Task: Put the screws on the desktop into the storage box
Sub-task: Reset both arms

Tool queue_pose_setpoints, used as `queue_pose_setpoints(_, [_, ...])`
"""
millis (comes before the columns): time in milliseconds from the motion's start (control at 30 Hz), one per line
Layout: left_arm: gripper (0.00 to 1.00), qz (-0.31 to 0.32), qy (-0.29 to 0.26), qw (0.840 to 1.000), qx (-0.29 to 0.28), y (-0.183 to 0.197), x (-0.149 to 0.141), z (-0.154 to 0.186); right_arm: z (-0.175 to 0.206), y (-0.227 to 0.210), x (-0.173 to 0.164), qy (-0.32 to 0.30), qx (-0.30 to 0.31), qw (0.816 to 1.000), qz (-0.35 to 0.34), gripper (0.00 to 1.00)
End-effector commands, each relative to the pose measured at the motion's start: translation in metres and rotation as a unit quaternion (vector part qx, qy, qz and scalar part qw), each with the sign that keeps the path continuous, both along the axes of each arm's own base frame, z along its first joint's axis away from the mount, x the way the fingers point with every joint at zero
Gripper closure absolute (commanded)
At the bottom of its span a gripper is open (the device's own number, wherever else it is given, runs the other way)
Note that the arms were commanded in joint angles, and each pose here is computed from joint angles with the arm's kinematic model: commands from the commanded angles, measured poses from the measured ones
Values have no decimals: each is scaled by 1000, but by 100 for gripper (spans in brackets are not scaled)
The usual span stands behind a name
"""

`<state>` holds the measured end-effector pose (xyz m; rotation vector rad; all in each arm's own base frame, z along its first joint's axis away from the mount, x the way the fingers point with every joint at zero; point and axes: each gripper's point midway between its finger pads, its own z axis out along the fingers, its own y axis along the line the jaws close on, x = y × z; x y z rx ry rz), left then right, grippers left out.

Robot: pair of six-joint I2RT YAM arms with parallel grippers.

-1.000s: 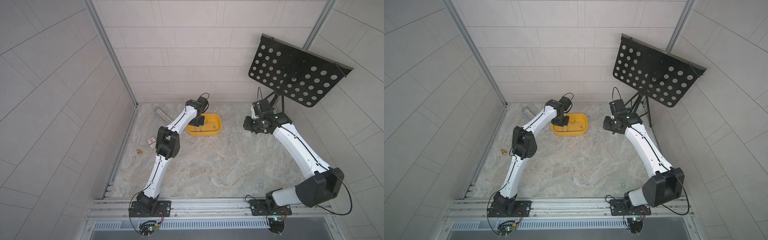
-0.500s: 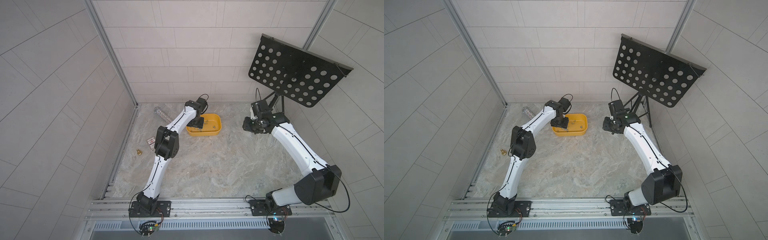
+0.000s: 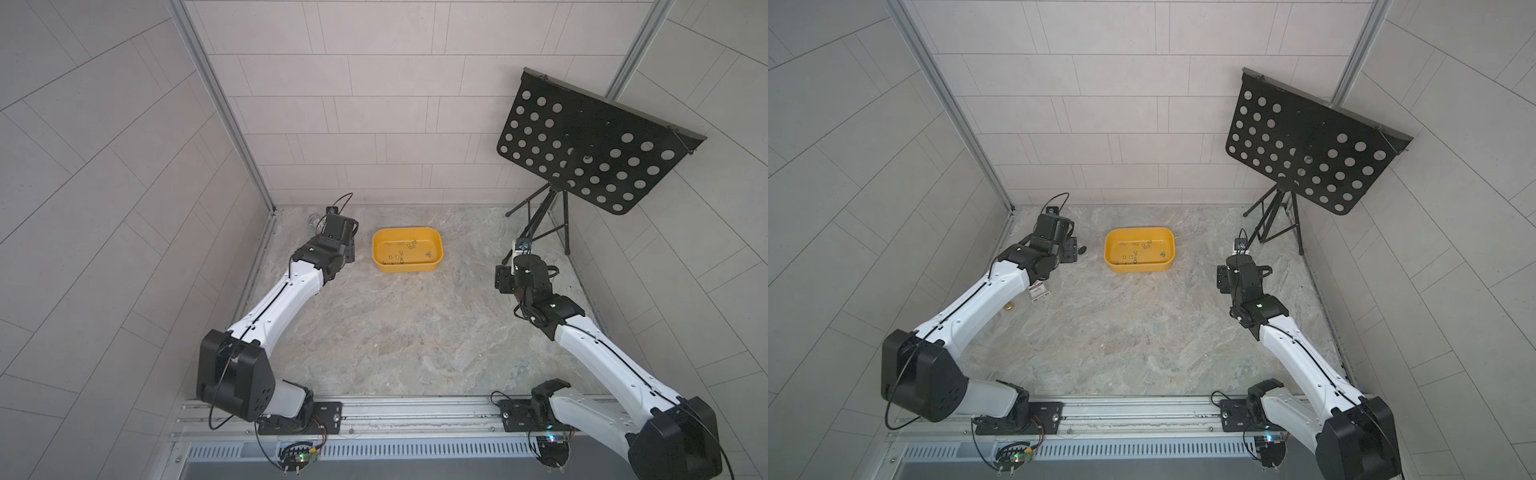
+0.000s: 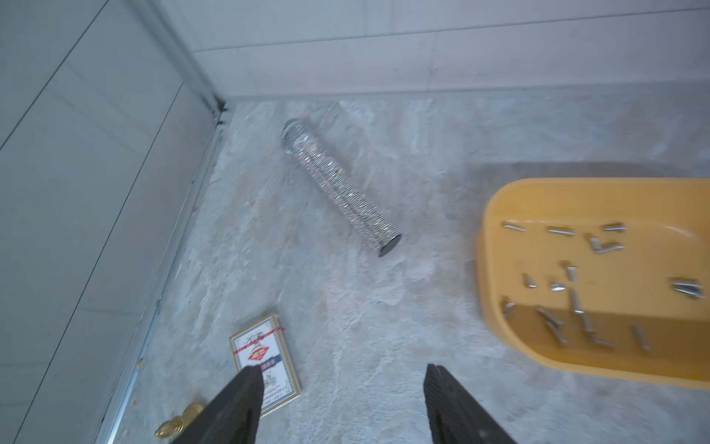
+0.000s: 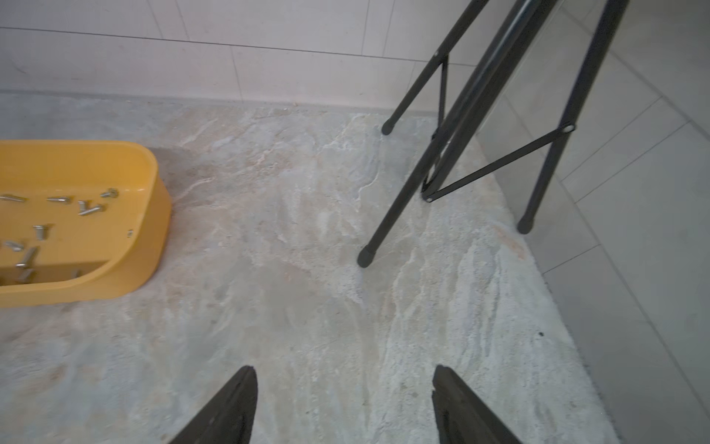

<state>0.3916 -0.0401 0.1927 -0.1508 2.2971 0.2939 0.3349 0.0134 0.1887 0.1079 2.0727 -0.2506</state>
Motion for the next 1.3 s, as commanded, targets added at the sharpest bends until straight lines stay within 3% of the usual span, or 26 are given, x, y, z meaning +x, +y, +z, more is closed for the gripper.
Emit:
queue_pose_setpoints(0, [26,53,-46,997,30,28,1,-12,28,-24,12,-93,-59,992,-59,22])
queue_pose_setpoints(367, [14,163,-162,970,84,96,-29,-6,-23,-65,27,-136,-36,984,-107,16])
queue_pose_setpoints(567, [15,185,-166,966,70,107,-34,-28,-64,-67,40,-94,-35,990,-94,15])
queue_pose_setpoints(667, [14,189,-176,964,70,112,-42,-41,-81,-62,44,-107,-27,991,-78,15])
queue_pose_setpoints(900, [14,149,-193,969,43,109,-37,-70,-96,-60,52,-91,-11,994,-54,18])
queue_pose_setpoints(967, [14,111,-185,976,37,101,-29,-72,-95,-59,52,-92,-11,994,-52,17])
queue_pose_setpoints(1000, [14,105,-189,976,32,101,-26,-75,-96,-60,52,-89,-10,995,-53,16])
queue_pose_setpoints(1033, [14,106,-194,975,31,101,-24,-80,-96,-60,52,-92,-9,994,-53,2])
queue_pose_setpoints(1133, [15,51,-195,979,20,88,-4,-102,-96,-60,52,-91,-9,994,-52,0])
queue_pose_setpoints(1200, [11,31,-166,986,13,82,-1,-107,-96,-60,52,-91,-9,994,-52,0])
queue_pose_setpoints(1233, [3,29,-143,989,12,81,-2,-108,-96,-60,52,-92,-9,994,-53,0])
queue_pose_setpoints(1267, [0,31,-165,986,12,81,0,-105,-95,-60,52,-92,-10,994,-52,0])
